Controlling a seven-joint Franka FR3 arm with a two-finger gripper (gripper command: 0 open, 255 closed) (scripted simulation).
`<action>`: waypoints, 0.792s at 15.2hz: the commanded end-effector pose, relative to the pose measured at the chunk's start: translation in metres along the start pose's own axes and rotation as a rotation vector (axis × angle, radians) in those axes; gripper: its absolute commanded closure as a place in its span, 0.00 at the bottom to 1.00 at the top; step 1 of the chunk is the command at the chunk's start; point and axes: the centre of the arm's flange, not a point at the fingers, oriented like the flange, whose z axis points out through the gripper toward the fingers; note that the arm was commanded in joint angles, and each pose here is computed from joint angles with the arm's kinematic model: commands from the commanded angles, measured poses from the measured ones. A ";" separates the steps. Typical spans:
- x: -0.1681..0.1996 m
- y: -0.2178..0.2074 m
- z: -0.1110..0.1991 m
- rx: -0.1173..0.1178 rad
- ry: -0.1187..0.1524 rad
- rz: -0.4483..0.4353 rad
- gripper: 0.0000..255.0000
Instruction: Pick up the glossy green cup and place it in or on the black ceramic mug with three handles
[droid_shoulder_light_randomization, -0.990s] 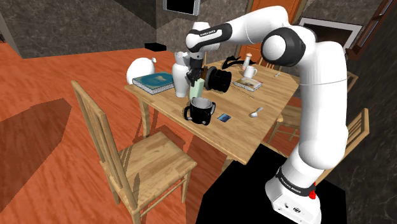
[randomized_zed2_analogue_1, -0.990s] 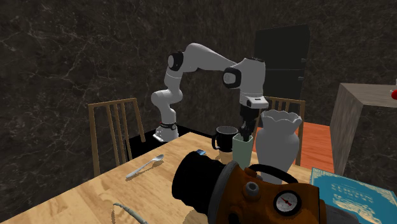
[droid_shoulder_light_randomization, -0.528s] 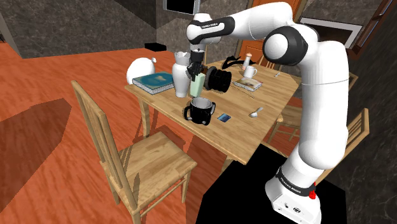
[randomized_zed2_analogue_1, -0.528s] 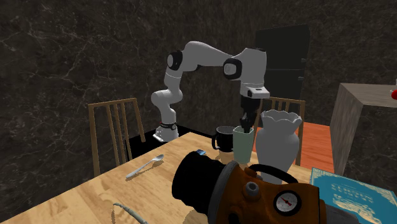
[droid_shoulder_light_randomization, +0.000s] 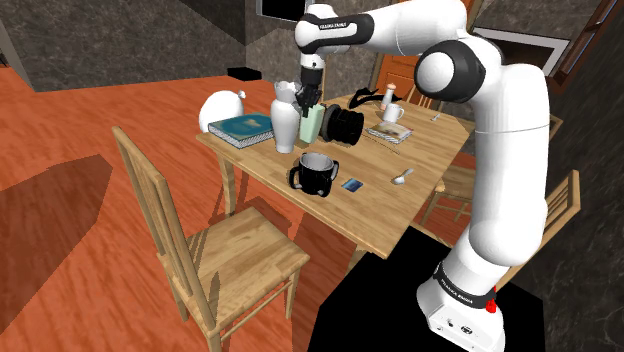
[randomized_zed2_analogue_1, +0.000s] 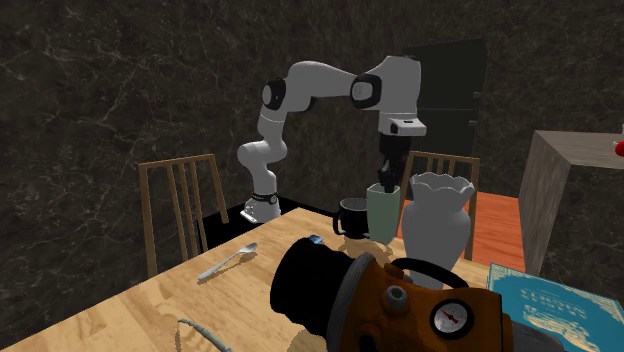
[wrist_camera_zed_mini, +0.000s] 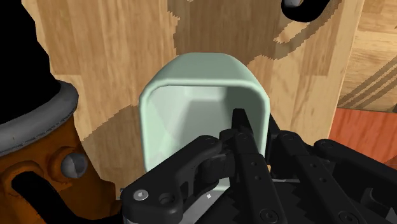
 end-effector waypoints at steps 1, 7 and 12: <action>0.000 -0.001 -0.010 0.000 0.000 0.000 1.00; 0.000 -0.001 -0.042 0.000 0.000 0.000 1.00; 0.000 -0.001 -0.068 0.000 0.000 0.000 1.00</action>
